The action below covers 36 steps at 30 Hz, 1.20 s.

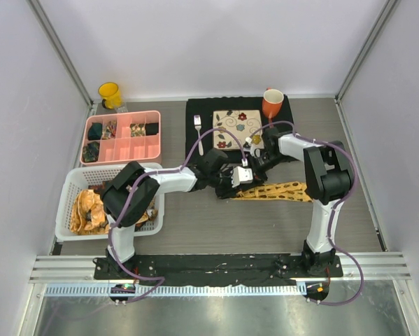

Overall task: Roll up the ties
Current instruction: Roll the tie at the center of the board.

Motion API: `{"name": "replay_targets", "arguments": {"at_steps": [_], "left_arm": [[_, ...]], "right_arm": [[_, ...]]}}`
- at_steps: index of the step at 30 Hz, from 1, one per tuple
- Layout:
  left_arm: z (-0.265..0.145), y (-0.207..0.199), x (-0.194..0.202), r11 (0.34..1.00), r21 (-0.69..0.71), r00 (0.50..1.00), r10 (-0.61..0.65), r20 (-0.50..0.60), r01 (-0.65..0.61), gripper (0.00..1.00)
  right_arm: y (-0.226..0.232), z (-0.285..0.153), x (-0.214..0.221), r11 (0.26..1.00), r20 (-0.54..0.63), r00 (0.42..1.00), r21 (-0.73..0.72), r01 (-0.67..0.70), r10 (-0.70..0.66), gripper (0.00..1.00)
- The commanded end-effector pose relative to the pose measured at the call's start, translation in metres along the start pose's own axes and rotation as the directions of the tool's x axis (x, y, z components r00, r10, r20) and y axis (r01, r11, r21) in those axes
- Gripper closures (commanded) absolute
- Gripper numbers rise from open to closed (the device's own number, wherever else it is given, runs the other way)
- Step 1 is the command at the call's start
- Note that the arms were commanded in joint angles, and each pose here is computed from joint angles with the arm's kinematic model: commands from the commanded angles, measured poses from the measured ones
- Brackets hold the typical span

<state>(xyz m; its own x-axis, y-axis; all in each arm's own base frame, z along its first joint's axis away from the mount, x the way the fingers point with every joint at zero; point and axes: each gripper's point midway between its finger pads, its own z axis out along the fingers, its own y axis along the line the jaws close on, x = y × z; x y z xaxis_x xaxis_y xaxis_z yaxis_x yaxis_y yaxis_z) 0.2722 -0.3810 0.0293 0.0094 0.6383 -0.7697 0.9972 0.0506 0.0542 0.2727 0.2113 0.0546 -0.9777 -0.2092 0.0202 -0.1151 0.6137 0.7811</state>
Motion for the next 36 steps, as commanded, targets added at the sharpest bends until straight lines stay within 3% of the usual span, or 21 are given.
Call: {"name": "replay_targets", "arguments": {"at_steps": [1,2,7,15,22,30,36], "left_arm": [[0.001,-0.016,0.031,0.999,0.050,0.994,-0.009,-0.113,0.014,0.57],[0.001,-0.014,0.031,0.999,0.044,0.993,-0.007,-0.115,0.013,0.54],[-0.007,-0.008,0.013,0.999,0.037,0.999,-0.011,-0.050,0.013,0.34],[-0.008,0.001,-0.036,0.998,0.058,0.996,-0.027,0.088,0.022,0.25],[0.001,0.002,-0.056,0.997,0.075,0.990,-0.011,0.139,0.001,0.20],[0.023,0.004,-0.054,0.997,0.076,0.991,-0.019,0.130,0.010,0.26],[0.016,-0.008,-0.014,0.997,0.077,1.000,-0.018,-0.002,0.018,0.55]], "right_arm": [[-0.026,0.003,-0.003,0.994,0.014,1.000,0.107,-0.022,0.021,0.92],[-0.031,0.003,-0.002,0.991,0.015,1.000,0.130,-0.029,0.028,0.99],[-0.061,-0.004,0.011,0.976,0.001,0.997,0.208,-0.071,0.072,0.99],[-0.103,-0.011,0.018,0.944,-0.006,0.997,0.321,-0.074,0.080,0.99],[-0.112,-0.007,0.011,0.941,0.000,0.998,0.333,-0.064,0.068,0.99],[-0.099,0.000,0.003,0.953,0.004,1.000,0.303,-0.018,0.018,0.99],[-0.083,0.015,-0.015,0.956,0.010,0.999,0.291,0.044,-0.049,0.99]]}}
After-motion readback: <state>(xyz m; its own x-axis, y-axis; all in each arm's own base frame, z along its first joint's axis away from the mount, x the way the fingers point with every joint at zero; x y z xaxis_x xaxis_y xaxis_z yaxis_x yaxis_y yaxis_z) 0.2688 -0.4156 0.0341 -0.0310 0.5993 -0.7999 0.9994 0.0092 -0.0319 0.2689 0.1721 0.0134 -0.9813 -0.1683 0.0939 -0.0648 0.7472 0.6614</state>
